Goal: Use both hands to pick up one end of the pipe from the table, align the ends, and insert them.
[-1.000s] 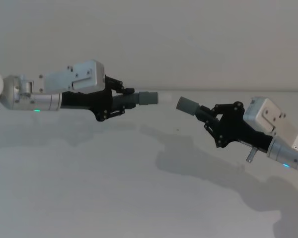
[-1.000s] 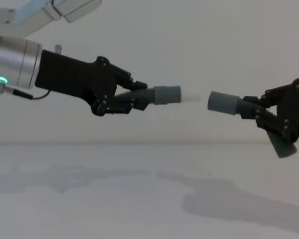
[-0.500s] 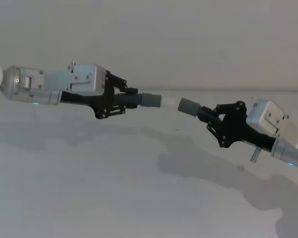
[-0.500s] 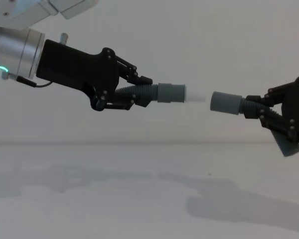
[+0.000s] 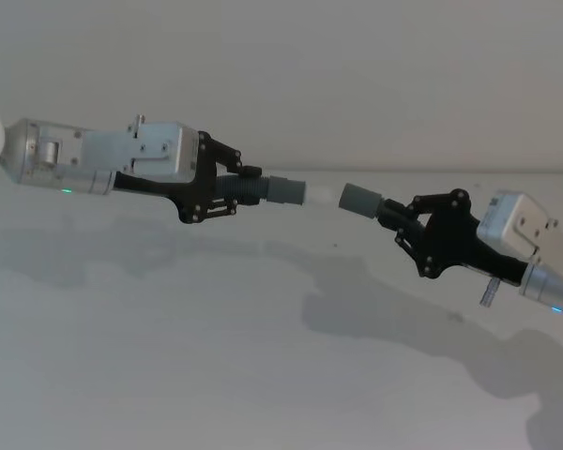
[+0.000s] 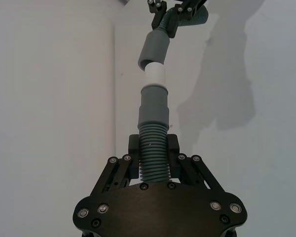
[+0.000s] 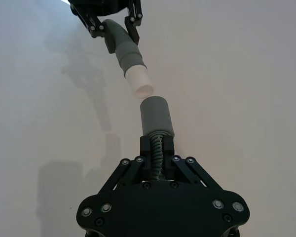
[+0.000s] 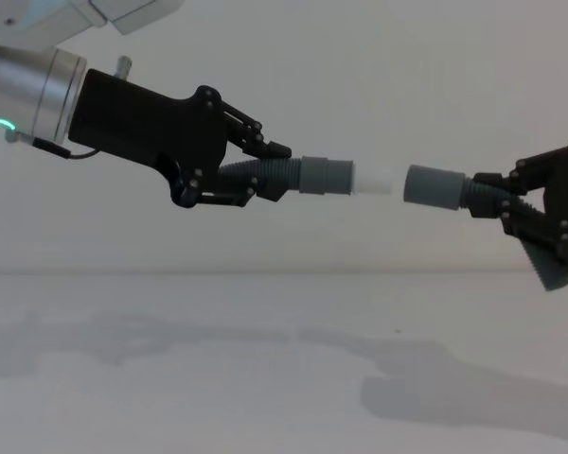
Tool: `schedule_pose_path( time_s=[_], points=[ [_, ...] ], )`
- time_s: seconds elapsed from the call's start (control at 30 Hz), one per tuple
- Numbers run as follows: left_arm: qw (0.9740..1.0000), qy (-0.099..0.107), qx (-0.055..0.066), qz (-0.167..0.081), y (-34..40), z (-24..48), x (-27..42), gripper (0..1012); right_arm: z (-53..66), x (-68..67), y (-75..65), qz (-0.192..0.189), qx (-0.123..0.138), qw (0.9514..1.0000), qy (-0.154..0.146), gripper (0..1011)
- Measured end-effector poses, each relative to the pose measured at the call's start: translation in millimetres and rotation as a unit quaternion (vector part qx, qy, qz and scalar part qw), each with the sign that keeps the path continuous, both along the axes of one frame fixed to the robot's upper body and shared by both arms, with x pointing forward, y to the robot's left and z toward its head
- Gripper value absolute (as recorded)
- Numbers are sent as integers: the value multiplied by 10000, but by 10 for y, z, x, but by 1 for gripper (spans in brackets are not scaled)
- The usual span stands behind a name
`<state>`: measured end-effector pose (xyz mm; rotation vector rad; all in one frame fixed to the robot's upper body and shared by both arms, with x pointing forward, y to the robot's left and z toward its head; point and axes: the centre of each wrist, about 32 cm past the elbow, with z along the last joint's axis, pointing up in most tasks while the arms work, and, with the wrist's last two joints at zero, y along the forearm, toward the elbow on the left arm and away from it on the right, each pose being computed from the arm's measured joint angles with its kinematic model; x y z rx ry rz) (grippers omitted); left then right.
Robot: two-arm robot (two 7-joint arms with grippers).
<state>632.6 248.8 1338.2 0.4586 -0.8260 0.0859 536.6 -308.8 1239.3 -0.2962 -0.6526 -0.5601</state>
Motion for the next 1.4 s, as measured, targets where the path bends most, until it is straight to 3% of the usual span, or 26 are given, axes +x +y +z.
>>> schedule_pose_path(
  time_s=[0.5,1.4],
  points=[
    [10000,-36,32,-49,-2,14,8,309,47,-38,-43,242,-25,9996,-133,123],
    [10000,-49,45,-65,-1,18,11,309,98,31,45,314,-53,9995,22,123]
  ],
)
